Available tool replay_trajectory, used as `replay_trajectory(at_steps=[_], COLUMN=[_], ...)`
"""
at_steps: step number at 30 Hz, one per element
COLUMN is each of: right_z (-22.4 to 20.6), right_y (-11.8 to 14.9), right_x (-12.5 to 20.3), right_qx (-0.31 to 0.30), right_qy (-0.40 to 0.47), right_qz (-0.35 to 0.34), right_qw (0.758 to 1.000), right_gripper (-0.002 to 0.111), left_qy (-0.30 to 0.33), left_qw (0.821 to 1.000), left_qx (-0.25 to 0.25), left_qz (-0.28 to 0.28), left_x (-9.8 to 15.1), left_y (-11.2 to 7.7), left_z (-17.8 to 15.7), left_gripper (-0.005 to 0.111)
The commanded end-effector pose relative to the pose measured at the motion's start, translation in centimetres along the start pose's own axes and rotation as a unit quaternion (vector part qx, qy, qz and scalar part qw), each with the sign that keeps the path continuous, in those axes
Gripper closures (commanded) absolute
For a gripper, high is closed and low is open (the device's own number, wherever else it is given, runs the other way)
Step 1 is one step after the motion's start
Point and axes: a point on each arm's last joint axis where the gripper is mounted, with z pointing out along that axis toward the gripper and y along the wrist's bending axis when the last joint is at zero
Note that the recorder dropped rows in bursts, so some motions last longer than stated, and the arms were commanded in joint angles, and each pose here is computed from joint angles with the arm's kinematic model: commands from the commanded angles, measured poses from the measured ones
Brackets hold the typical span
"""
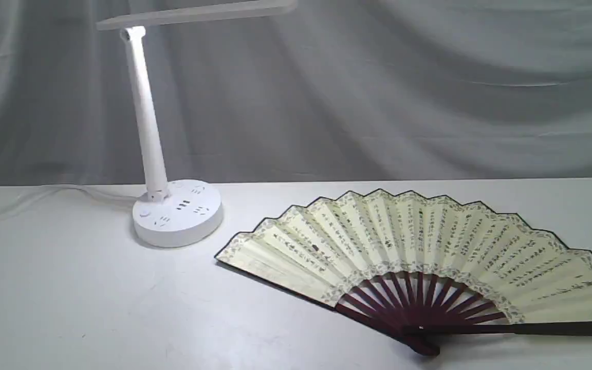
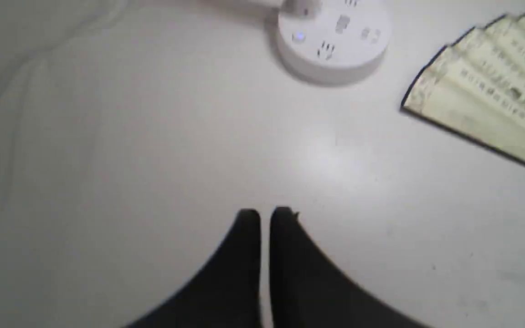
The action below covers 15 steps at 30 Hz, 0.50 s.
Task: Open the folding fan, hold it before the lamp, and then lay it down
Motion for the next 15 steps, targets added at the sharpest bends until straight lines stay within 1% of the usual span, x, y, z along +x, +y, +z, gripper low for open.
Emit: replay_trajectory(at_steps=[1, 4, 7, 11, 15], right_z=[-4.2, -8.0, -10.9, -14.6, -17.7], right_y=[0.2, 0.4, 0.6, 1.0, 1.4], right_x=[1.0, 2.5, 4.5, 7.9, 11.4], right_qx=[0.008, 0.014, 0.016, 0.025, 0.028], right_qy=[-0.056, -0.115, -0.141, -0.189, -0.251], right_qz=[-0.004, 0.002, 0.007, 0.005, 0.018], right_qw=[0.998, 0.993, 0.990, 0.982, 0.967], right_gripper=[0.108, 0.108, 0.108, 0.108, 0.108], left_qy=[-0.065, -0.111, -0.165, -0.210, -0.267], left_qw=[0.998, 0.994, 0.986, 0.977, 0.963], left_qx=[0.002, 0.006, 0.011, 0.013, 0.023], left_qz=[0.008, 0.005, 0.007, 0.010, 0.009], left_x=[1.1, 2.4, 3.8, 6.0, 8.9], left_y=[-0.1, -0.3, -0.4, -0.5, -0.6], left_z=[-4.1, -7.7, -10.9, -14.1, -17.3], left_gripper=[0.107, 0.107, 0.107, 0.107, 0.107])
